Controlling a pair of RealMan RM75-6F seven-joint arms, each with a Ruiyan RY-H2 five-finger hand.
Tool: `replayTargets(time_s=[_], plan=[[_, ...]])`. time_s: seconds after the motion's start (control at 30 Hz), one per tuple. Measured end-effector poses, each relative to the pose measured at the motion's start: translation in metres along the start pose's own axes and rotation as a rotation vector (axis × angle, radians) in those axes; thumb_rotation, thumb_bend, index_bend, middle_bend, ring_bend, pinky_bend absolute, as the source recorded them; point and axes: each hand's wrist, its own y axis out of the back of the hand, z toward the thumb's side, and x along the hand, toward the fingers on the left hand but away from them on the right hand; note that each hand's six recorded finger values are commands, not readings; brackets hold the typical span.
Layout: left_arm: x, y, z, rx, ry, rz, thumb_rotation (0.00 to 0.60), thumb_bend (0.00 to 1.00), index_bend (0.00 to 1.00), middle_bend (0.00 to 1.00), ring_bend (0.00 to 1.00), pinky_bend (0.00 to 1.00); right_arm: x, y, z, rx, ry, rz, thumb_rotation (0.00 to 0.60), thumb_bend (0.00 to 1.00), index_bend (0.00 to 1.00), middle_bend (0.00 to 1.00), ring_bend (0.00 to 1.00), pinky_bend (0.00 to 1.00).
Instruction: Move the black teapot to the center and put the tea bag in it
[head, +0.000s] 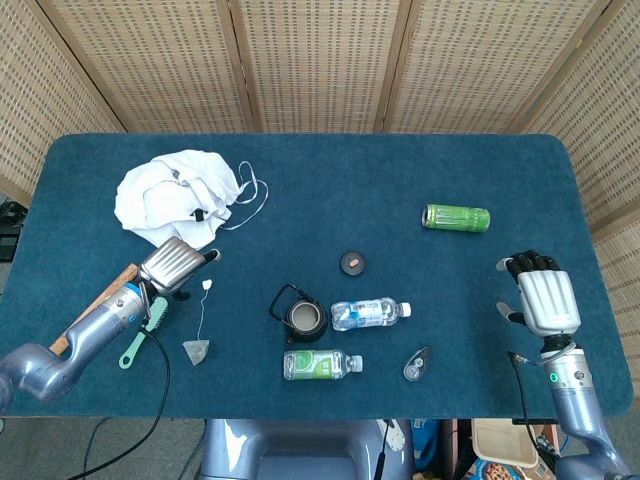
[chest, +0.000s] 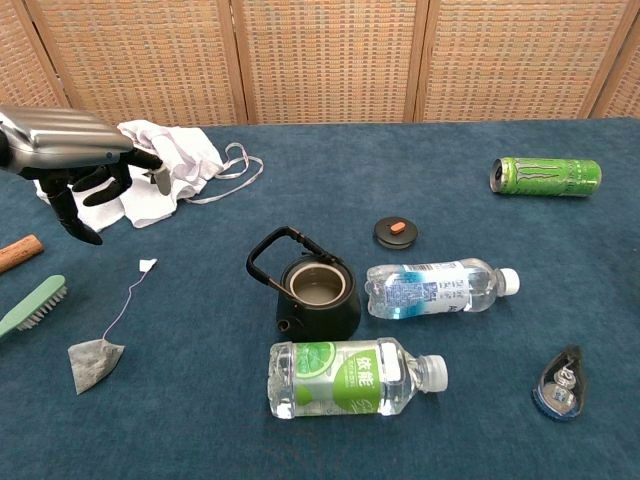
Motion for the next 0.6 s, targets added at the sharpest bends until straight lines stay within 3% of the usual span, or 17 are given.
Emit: replayTargets(time_s=[0.33,0.6], plan=[[0.02,-0.017,0.004,0.001,0.024,-0.044,0.6,0.26,0.38,0.77,0.72,0.64,0.001,-0.001,-0.003,-0.001,-0.007,0.001,0.6,0.32,0.41,0.43,0.28,0.35],[0.031,-0.034,0.006,-0.004,0.043,-0.077,0.6,0.26,0.41,0.77,0.72,0.64,0.002,-0.003,-0.006,-0.002,-0.015,0.008,0.6,0.32,0.41,0.43,0.28,0.35]])
